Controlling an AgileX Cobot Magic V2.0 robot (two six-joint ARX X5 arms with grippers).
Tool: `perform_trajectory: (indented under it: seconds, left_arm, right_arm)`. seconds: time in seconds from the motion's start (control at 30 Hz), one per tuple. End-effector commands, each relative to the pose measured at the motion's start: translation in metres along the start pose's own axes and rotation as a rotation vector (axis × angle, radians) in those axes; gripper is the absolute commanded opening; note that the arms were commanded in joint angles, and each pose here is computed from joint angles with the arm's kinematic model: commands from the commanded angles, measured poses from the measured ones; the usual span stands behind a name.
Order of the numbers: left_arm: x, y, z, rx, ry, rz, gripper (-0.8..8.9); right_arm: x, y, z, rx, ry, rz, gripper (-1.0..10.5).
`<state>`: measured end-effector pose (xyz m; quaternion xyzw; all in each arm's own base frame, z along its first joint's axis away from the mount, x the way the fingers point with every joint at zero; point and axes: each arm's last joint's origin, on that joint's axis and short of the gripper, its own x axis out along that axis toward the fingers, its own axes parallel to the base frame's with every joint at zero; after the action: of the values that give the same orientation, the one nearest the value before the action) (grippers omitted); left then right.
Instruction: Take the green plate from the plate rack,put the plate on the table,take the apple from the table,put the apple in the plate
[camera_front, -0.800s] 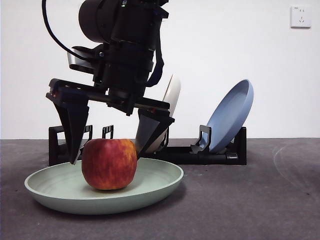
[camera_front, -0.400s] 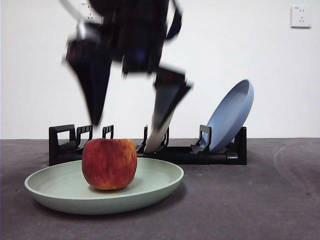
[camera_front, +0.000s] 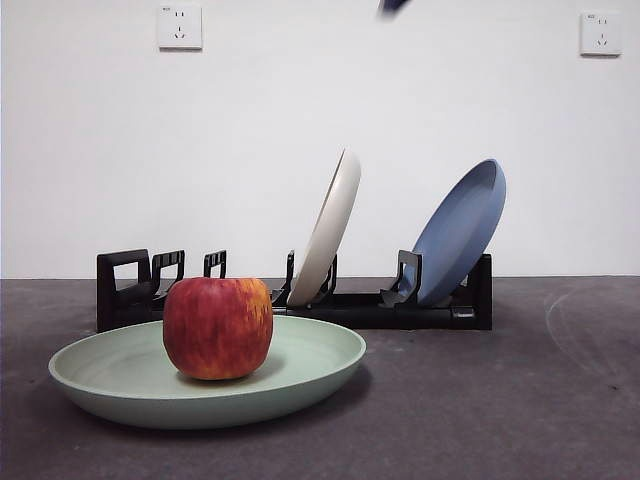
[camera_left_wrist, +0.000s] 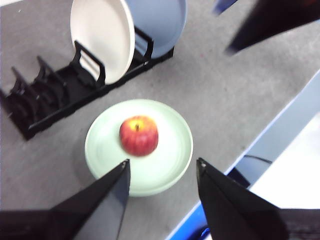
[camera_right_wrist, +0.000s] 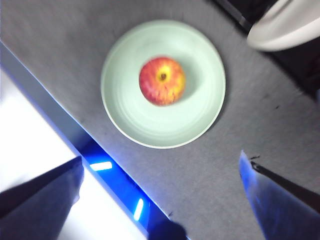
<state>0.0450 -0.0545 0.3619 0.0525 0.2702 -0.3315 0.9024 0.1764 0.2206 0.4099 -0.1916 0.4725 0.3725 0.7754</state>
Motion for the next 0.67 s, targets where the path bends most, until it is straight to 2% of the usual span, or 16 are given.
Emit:
perform_trajectory:
  seconds: [0.03, 0.3, 0.5, 0.67]
  left_arm:
    - [0.006, -0.003, 0.007, -0.007, -0.026, -0.007, 2.20]
    - [0.022, -0.010, 0.019, -0.009, -0.045, -0.033, 2.20]
    - [0.024, -0.014, 0.024, -0.013, -0.063, -0.138, 2.20]
    - [0.023, -0.017, 0.026, -0.013, -0.080, -0.218, 2.20]
  right_arm:
    - [-0.028, 0.001, -0.018, -0.003, -0.047, 0.004, 5.6]
    - [-0.088, -0.001, -0.075, 0.055, -0.208, 0.000, 5.6]
    - [-0.092, -0.003, -0.119, 0.124, -0.213, -0.001, 5.6]
    - [-0.080, -0.007, -0.143, 0.167, -0.181, -0.049, 5.6]
